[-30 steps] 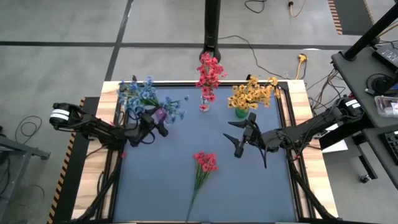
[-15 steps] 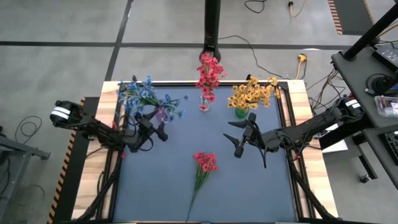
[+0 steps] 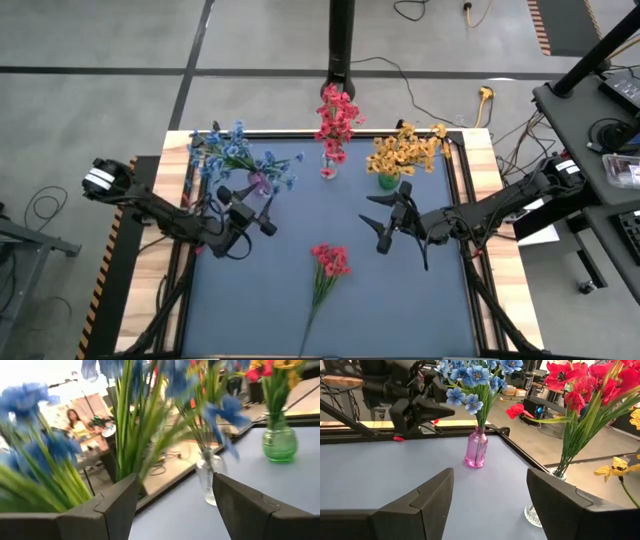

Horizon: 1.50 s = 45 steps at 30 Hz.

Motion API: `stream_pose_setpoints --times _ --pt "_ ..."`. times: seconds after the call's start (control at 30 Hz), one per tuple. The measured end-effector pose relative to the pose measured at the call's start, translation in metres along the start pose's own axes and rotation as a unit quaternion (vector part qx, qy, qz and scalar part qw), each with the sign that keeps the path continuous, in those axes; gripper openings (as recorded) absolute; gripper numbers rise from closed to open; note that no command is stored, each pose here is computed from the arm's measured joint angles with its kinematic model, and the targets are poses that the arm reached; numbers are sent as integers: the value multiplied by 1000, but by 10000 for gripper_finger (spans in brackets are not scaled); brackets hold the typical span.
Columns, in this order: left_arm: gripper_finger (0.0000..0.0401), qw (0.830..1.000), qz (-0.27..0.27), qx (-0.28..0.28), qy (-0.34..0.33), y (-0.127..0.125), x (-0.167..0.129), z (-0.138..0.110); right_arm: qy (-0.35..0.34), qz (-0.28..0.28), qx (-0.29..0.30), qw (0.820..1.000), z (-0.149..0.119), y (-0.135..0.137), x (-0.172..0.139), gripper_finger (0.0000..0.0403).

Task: Sort flowers into vase by color
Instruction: Put the blue flower into the purple vase

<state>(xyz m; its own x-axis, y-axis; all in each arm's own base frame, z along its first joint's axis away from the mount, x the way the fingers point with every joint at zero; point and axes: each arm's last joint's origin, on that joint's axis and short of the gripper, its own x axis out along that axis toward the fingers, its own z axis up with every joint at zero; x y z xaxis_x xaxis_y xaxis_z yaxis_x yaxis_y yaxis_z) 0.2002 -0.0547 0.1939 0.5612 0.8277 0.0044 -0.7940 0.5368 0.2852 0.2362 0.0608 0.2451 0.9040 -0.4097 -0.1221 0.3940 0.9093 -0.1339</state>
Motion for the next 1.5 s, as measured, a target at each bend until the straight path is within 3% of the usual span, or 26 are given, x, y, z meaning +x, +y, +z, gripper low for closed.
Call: stream_pose_setpoints --times 0.17,0.37,0.73,1.5 --pt "238 999 26 27 3 0 12 15 0 0 -2 1000 0 0 0 244" --pt "238 998 55 24 15 3 15 11 1 0 -7 1000 0 0 0 244" --pt "238 998 50 33 14 4 15 8 4 -14 -17 1000 -1 -4 3 244" --pt "238 998 47 37 15 3 14 6 32 -18 46 998 -8 -7 5 244"
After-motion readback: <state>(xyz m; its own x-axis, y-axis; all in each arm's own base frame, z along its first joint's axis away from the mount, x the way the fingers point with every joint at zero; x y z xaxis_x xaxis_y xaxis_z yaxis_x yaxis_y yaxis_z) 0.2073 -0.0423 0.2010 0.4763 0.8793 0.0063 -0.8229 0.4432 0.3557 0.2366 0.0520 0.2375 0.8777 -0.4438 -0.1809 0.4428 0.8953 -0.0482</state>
